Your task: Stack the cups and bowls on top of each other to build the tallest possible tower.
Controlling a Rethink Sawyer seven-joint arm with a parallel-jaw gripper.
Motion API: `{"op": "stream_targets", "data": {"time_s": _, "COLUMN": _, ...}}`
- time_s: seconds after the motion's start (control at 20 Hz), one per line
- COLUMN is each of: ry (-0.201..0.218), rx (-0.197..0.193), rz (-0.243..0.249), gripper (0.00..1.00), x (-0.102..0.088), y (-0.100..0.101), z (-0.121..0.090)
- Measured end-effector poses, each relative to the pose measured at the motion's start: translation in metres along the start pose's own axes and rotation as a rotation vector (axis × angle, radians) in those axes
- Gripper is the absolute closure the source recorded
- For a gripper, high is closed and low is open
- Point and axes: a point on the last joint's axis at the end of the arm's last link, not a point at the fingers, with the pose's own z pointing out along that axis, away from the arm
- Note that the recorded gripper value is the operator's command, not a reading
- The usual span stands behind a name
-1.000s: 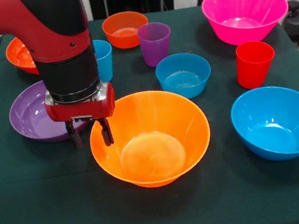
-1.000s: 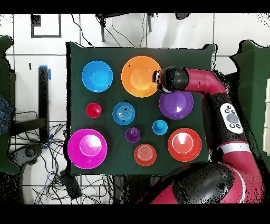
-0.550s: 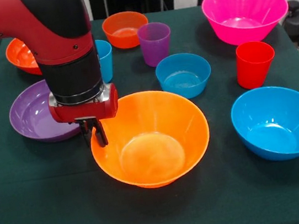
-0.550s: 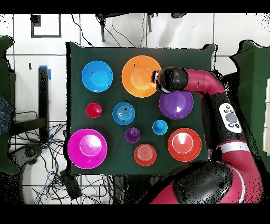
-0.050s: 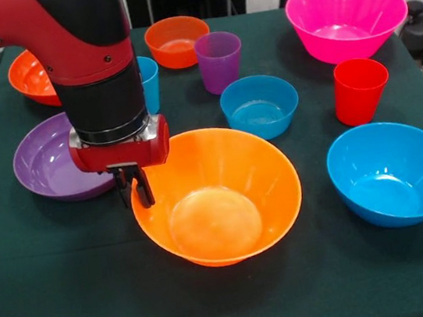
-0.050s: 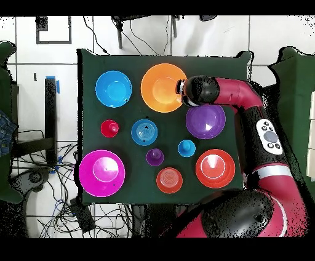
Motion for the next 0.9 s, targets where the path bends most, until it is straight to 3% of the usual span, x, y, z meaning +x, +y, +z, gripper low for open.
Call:
{"op": "stream_targets", "data": {"time_s": 0.35, "ry": -0.005, "rx": 0.002, "rz": -0.007, "gripper": 1.0, "x": -0.004, "y": 0.004, "z": -0.006}}
{"op": "stream_targets", "data": {"time_s": 0.65, "ry": 0.039, "rx": 0.024, "rz": -0.033, "gripper": 1.0, "x": -0.006, "y": 0.015, "z": -0.025}}
{"op": "stream_targets", "data": {"time_s": 0.9, "ry": 0.103, "rx": 0.063, "rz": -0.077, "gripper": 1.0, "x": -0.008, "y": 0.035, "z": -0.053}}
